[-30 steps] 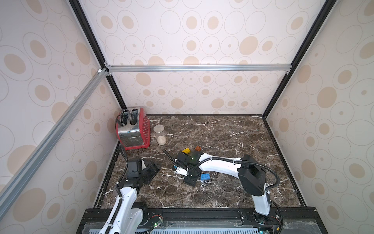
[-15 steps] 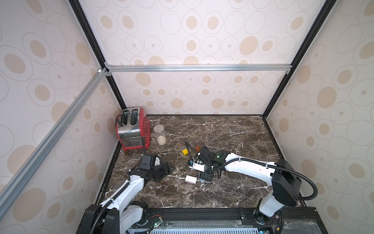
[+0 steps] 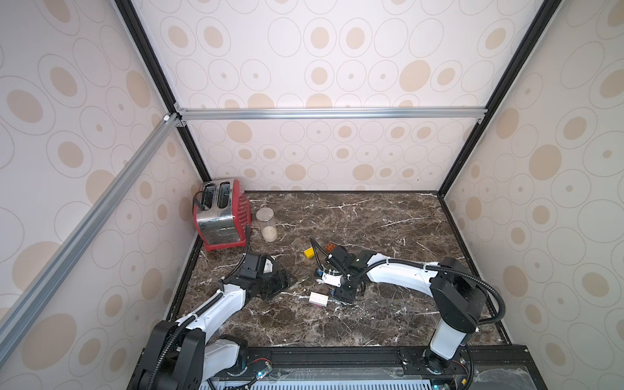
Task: Assemble a heart with lego
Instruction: Pick up the lego brick from the center of the board.
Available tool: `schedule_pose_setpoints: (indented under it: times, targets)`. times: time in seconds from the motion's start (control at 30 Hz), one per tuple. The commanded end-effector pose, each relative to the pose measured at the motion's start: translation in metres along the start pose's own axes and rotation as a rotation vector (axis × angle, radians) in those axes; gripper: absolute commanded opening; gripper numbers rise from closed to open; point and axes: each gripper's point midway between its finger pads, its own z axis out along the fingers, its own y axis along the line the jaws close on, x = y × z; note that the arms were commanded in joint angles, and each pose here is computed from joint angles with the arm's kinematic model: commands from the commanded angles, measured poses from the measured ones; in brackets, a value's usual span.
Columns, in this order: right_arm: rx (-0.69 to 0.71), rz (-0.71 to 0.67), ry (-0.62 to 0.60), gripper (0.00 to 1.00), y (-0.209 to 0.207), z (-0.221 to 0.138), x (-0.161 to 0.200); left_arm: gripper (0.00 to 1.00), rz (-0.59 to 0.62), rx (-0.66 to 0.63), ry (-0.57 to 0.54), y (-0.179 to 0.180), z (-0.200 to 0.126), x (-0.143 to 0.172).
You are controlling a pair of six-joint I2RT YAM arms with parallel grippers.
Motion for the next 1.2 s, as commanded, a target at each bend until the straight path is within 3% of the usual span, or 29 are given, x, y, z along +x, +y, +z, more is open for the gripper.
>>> schedule_pose_setpoints:
  times: [0.0, 0.17, 0.37, 0.67, 0.97, 1.17]
  targets:
    - [-0.008, 0.075, -0.056, 0.70, -0.010, -0.019, -0.006, 0.77, 0.039, 0.027, -0.027, -0.014, -0.003, -0.012]
    - [0.021, 0.295, -0.076, 0.70, -0.037, -0.035, 0.011, 0.77, 0.032, 0.025, -0.030, -0.014, 0.000, -0.014]
    - [0.103, 0.564, 0.017, 0.70, -0.074, -0.024, 0.053, 0.76, 0.031, 0.030, -0.028, -0.015, 0.004, -0.018]
    - [0.106, 0.499, 0.009, 0.64, -0.084, -0.014, 0.041, 0.76, 0.027, 0.032, -0.020, -0.014, 0.005, -0.015]
    - [0.075, 0.289, 0.019, 0.63, -0.082, 0.006, 0.029, 0.76, 0.021, 0.032, -0.016, -0.015, 0.007, -0.015]
    - [0.057, 0.263, 0.020, 0.59, -0.087, 0.011, 0.018, 0.76, 0.015, 0.025, -0.019, -0.013, 0.007, -0.015]
